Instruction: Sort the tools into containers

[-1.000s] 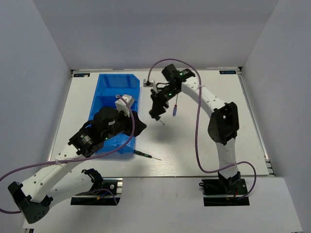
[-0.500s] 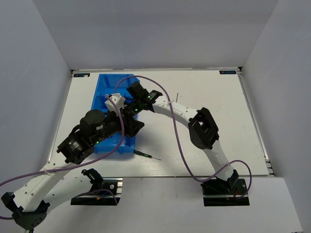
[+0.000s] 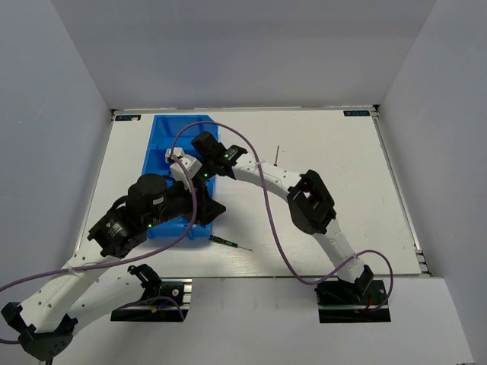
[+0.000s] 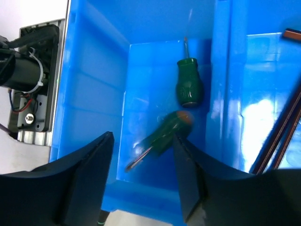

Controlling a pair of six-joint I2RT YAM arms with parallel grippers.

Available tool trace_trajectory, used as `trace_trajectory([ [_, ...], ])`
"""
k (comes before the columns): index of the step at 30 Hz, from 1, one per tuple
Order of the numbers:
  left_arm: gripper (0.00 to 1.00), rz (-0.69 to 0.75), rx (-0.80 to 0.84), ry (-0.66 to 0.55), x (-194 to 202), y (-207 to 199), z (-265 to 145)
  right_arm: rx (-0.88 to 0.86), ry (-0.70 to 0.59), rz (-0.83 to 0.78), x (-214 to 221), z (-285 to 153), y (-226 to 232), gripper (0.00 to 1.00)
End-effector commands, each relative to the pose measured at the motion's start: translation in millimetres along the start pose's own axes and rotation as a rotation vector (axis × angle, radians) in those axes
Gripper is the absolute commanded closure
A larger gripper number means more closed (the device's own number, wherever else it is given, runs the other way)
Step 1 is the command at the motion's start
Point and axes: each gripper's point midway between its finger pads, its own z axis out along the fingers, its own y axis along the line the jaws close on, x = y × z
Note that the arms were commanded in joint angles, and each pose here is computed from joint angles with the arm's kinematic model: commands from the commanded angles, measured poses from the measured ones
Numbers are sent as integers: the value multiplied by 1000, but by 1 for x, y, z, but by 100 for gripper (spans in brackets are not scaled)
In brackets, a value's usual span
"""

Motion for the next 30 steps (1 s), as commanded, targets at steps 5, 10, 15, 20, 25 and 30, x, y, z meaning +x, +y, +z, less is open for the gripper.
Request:
trace_trajectory([
  [5, 40, 32, 133, 77, 0, -27, -4, 47, -118, -31, -55, -57, 12, 38],
  [10, 66, 91, 186, 165, 12, -30, 12, 130, -131, 82, -49, -124, 2, 87],
  [15, 77, 166, 219, 353, 52, -17, 48, 311, 26, 236, 33, -205, -13, 100],
  [20, 75, 288, 237, 651, 117, 6, 84, 363, 94, 417, 137, -273, -10, 80],
  [25, 53, 436, 210, 839, 152, 10, 110, 366, 57, 542, 179, -307, 20, 54],
  [30, 53, 556, 141, 1007, 188, 24, 125, 400, -7, 605, 197, -322, 32, 54],
])
